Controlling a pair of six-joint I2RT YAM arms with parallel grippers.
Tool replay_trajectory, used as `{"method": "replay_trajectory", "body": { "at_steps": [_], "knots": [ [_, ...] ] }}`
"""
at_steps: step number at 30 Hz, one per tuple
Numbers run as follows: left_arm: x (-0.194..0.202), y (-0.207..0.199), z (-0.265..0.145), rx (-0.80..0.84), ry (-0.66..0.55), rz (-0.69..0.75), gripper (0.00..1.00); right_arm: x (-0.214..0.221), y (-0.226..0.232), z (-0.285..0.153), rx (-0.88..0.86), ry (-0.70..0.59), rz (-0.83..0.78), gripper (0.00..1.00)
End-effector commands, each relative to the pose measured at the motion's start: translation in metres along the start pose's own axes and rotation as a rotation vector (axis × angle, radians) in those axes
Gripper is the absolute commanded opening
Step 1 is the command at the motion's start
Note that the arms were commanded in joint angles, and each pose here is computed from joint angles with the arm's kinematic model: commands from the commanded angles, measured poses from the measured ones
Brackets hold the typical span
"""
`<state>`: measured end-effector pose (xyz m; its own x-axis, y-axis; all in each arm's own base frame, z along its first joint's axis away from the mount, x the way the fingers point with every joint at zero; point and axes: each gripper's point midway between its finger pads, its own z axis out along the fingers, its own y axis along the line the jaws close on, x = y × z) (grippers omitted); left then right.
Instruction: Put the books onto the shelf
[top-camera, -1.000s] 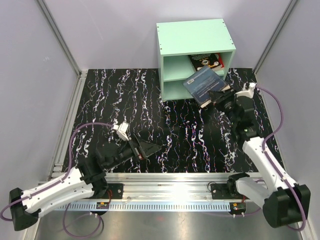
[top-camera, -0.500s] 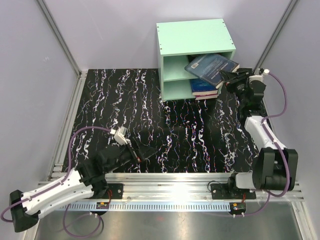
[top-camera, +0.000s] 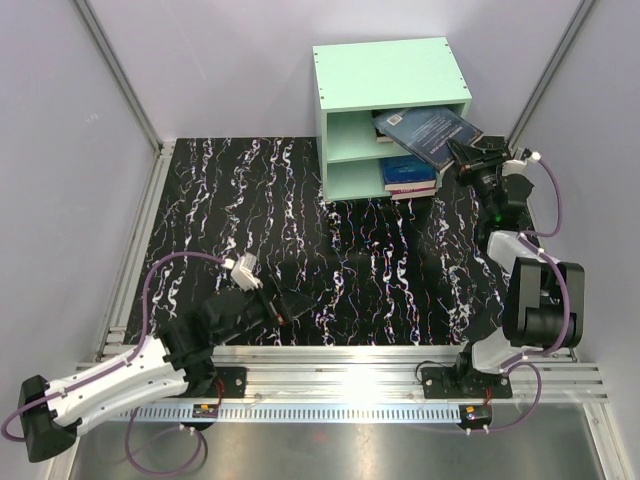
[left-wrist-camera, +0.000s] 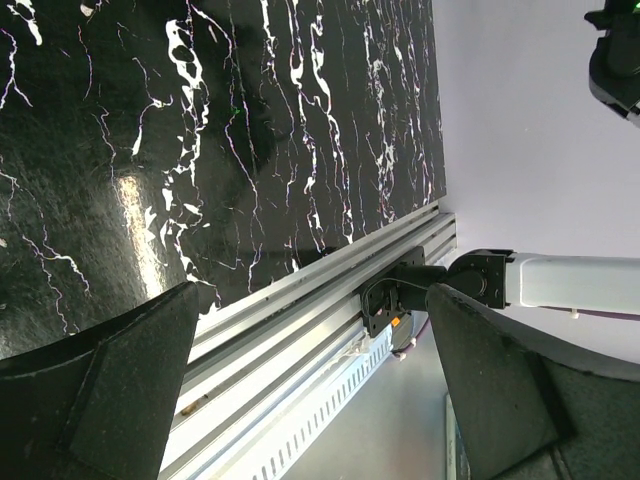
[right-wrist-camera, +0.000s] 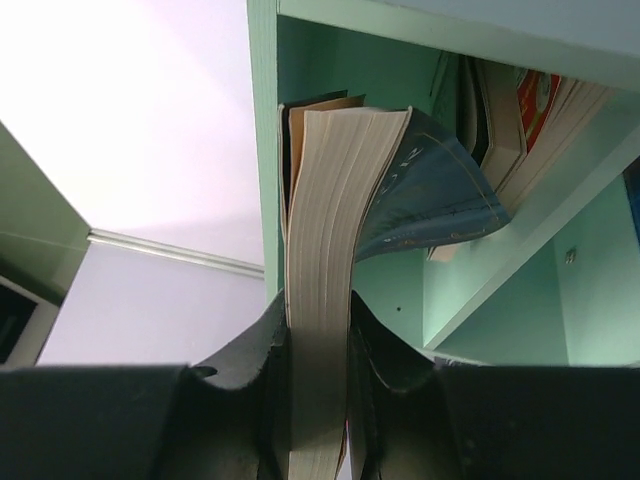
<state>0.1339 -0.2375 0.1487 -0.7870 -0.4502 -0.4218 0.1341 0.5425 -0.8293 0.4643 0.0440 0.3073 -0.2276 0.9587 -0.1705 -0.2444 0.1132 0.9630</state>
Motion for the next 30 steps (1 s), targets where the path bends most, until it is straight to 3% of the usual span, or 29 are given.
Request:
{"method": "replay_trajectory", "body": {
  "at_steps": [1, 5, 10, 22, 30],
  "knots": [
    [-0.007, -0.003, 0.0, 0.025, -0.038, 0.012, 0.99, 0.014, 0.072, -0.017, -0.239, 0.082, 0.028, 0.0],
    [-0.006, -0.003, 0.002, 0.034, -0.041, 0.009, 0.99, 0.034, 0.085, -0.047, -0.233, 0.142, 0.011, 0.0],
    [-0.001, -0.004, 0.006, 0.04, -0.02, 0.009, 0.99, 0.041, 0.1, -0.07, -0.21, 0.124, -0.083, 0.0],
    [-0.003, 0.004, 0.0, 0.027, -0.034, 0.012, 0.99, 0.025, 0.063, -0.044, -0.182, 0.076, -0.002, 0.0],
    [0.001, 0.01, 0.005, 0.019, -0.031, 0.014, 0.99, 0.008, 0.042, -0.021, -0.15, -0.001, -0.03, 0.0]
  ]
}}
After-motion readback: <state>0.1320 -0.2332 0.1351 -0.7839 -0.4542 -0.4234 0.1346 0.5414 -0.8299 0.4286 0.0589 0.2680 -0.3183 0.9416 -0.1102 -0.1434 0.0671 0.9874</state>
